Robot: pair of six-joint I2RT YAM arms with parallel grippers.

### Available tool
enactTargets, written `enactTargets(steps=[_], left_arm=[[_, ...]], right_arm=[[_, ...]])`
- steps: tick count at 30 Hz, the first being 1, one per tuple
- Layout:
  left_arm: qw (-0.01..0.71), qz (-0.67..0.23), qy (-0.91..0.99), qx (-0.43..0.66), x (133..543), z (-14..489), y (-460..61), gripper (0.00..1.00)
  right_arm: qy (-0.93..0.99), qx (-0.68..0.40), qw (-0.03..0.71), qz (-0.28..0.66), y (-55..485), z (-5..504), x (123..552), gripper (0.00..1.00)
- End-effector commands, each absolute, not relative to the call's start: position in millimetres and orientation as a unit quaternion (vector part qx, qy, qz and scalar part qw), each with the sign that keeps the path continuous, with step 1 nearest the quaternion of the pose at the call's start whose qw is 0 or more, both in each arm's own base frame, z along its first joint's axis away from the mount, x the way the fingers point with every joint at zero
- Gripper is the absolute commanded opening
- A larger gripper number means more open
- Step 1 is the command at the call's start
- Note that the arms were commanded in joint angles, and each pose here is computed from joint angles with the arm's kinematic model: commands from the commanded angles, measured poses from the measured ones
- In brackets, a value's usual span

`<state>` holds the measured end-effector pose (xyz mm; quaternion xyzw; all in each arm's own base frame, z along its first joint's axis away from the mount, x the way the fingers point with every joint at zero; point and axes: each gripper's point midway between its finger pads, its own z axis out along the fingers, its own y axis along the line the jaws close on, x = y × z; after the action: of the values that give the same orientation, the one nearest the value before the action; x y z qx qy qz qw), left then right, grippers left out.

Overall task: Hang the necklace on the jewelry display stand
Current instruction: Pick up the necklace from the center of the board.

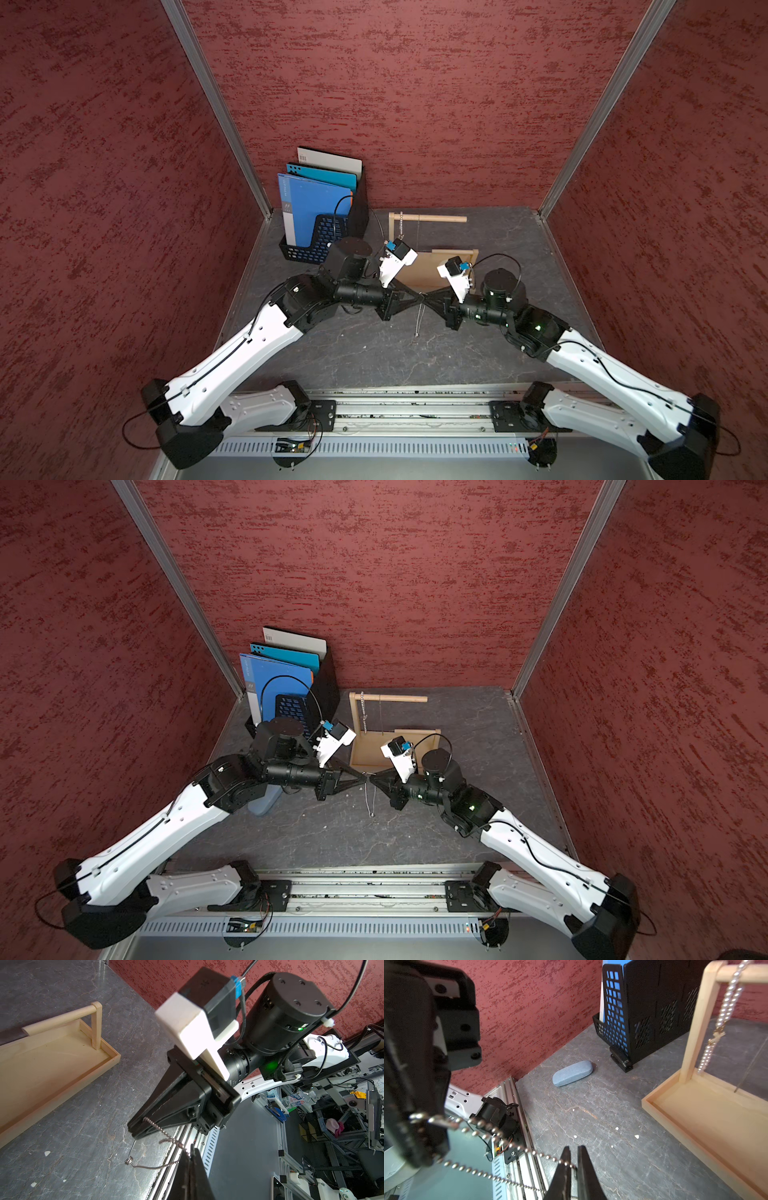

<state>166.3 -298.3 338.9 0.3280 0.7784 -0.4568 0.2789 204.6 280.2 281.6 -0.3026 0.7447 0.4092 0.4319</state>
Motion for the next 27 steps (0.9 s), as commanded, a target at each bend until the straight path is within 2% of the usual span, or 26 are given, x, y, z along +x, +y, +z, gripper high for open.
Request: enactTargets(steps=[1, 4, 11, 27], left_arm=[[0.286, -0.461, 0.778, 0.316, 168.7, 339.9, -295.6, 0.0], [0.285, -0.459, 0.782, 0.309, 170.1, 336.7, -293.7, 0.0], [0.287, -0.451, 0.792, 0.295, 172.9, 328.1, -289.2, 0.0], [0.323, -0.441, 0.791, 0.275, 189.2, 346.9, -291.1, 0.0]], right_arm=[[0.747, -0.282, 0.471, 0.376, 267.2, 294.0, 215.8, 0.04], [0.746, -0.27, 0.49, 0.36, 259.1, 302.0, 219.4, 0.0], [0.745, -0.248, 0.526, 0.327, 241.8, 319.8, 225.7, 0.0], [0.754, -0.217, 0.541, 0.303, 229.2, 332.0, 233.6, 0.0]])
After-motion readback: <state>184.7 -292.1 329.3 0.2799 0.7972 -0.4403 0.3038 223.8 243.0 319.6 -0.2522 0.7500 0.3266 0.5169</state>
